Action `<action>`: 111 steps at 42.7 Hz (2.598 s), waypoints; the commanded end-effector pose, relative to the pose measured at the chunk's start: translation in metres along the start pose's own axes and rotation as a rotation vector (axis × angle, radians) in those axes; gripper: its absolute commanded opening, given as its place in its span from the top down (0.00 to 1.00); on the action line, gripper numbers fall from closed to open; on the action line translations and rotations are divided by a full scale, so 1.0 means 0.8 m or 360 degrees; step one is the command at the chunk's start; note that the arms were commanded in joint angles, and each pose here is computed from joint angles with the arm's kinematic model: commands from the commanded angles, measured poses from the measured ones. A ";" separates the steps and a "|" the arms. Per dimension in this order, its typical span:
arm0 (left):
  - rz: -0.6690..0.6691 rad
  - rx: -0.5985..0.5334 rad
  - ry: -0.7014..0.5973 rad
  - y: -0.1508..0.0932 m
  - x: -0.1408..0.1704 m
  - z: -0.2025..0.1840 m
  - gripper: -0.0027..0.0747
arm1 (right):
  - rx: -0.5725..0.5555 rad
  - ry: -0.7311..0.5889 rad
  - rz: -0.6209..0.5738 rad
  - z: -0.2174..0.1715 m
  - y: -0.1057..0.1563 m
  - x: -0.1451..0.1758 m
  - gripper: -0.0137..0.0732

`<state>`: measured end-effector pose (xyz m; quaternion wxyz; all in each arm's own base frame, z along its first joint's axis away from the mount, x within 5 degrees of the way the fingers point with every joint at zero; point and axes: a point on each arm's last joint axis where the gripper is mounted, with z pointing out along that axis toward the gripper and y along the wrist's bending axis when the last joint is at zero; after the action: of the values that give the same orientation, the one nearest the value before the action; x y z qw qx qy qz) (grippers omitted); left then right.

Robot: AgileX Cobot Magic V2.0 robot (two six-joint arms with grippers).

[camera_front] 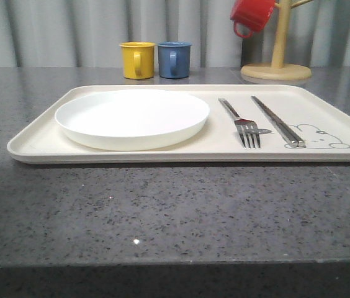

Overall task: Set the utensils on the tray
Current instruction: 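Move the right gripper to the steel spoon and grasp it, then lower the spoon onto the tray beside the chopsticks and release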

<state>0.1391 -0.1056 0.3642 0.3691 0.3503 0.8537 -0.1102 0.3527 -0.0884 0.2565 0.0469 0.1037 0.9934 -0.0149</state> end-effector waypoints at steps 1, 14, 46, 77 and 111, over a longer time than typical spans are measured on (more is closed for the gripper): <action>-0.0011 -0.0008 -0.0152 -0.001 -0.013 -0.012 0.52 | 0.0006 -0.0071 -0.0008 -0.025 -0.004 0.003 0.69; -0.0011 -0.0008 -0.0152 -0.001 -0.013 -0.012 0.52 | -0.0002 -0.0136 -0.0022 -0.042 -0.003 0.001 0.87; -0.0011 -0.0008 -0.0152 -0.001 -0.013 -0.012 0.52 | -0.0559 -0.0277 -0.0404 -0.105 0.166 0.049 0.87; -0.0011 -0.0008 -0.0152 -0.001 -0.013 -0.012 0.52 | -0.0541 -0.0130 -0.0126 -0.046 0.185 0.020 0.54; -0.0011 -0.0008 -0.0152 -0.001 -0.013 -0.012 0.52 | -0.0413 -0.0746 -0.0810 -0.171 0.174 0.184 0.52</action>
<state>0.1391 -0.1056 0.3642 0.3691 0.3503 0.8537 -0.1102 0.2500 0.0919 0.3519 0.2212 -0.1484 0.9606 0.0789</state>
